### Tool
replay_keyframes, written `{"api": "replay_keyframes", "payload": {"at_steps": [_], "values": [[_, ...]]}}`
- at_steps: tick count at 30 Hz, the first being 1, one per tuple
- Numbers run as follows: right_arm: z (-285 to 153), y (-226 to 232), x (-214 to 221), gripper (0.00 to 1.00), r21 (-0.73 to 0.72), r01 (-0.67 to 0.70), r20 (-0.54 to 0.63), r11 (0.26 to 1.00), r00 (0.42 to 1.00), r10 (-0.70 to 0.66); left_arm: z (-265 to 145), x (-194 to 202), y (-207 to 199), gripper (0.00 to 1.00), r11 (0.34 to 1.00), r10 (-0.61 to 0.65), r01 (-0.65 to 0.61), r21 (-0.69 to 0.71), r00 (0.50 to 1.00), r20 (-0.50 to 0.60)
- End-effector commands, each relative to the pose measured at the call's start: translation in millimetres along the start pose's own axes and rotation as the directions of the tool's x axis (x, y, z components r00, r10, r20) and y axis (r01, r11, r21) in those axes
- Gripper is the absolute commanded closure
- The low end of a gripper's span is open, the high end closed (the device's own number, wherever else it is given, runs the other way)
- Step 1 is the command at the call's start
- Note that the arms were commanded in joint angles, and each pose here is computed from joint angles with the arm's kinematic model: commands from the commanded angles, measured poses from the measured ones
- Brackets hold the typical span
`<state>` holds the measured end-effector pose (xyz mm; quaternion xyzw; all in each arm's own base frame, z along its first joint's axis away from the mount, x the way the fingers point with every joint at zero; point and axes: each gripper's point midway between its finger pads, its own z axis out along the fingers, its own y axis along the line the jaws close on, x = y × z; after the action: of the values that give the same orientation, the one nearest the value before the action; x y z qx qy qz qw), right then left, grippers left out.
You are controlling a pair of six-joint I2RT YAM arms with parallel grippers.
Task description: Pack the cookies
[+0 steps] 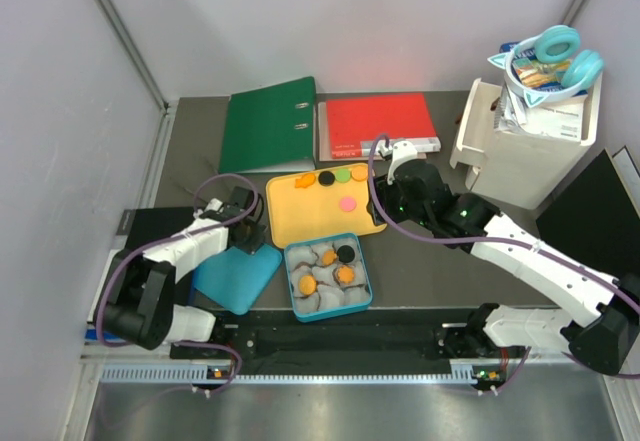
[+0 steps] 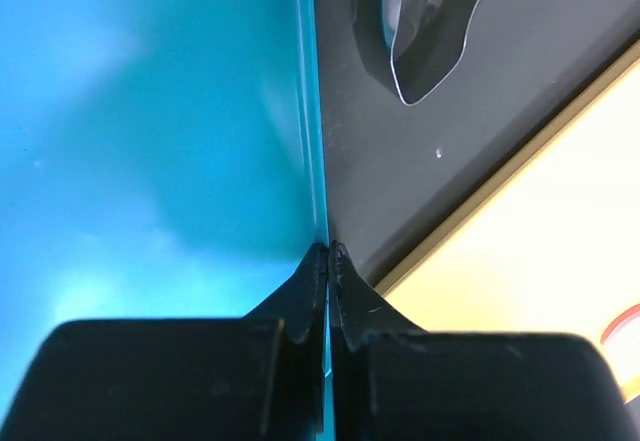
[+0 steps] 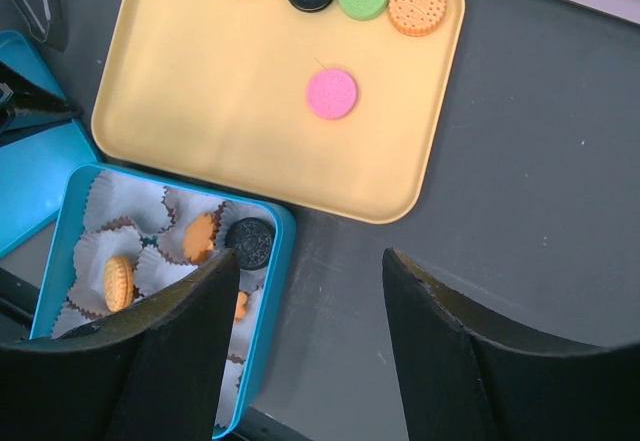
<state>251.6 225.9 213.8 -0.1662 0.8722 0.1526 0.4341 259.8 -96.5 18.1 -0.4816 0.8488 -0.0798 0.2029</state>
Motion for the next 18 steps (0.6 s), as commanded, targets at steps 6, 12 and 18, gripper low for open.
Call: {"api": "replay_keyframes", "payload": {"at_steps": [6, 12, 18], "values": [[0.8, -1.4, -12.1, 0.41, 0.005, -0.027, 0.039, 1.000, 0.999, 0.026, -38.7, -9.5, 18.5, 1.00, 0.996, 0.060, -0.059, -0.062, 0.998, 0.011], [2.9, 1.0, -13.1, 0.41, -0.002, -0.031, 0.037, 1.000, 0.999, 0.031, -90.1, -27.3, -9.7, 1.00, 0.998, 0.060, -0.062, 0.034, 0.997, 0.041], [2.2, 3.6, -16.0, 0.41, -0.012, -0.035, 0.038, 0.999, 0.999, 0.035, -137.7, -43.5, -46.6, 1.00, 0.984, 0.038, -0.049, 0.170, 0.997, 0.067]]}}
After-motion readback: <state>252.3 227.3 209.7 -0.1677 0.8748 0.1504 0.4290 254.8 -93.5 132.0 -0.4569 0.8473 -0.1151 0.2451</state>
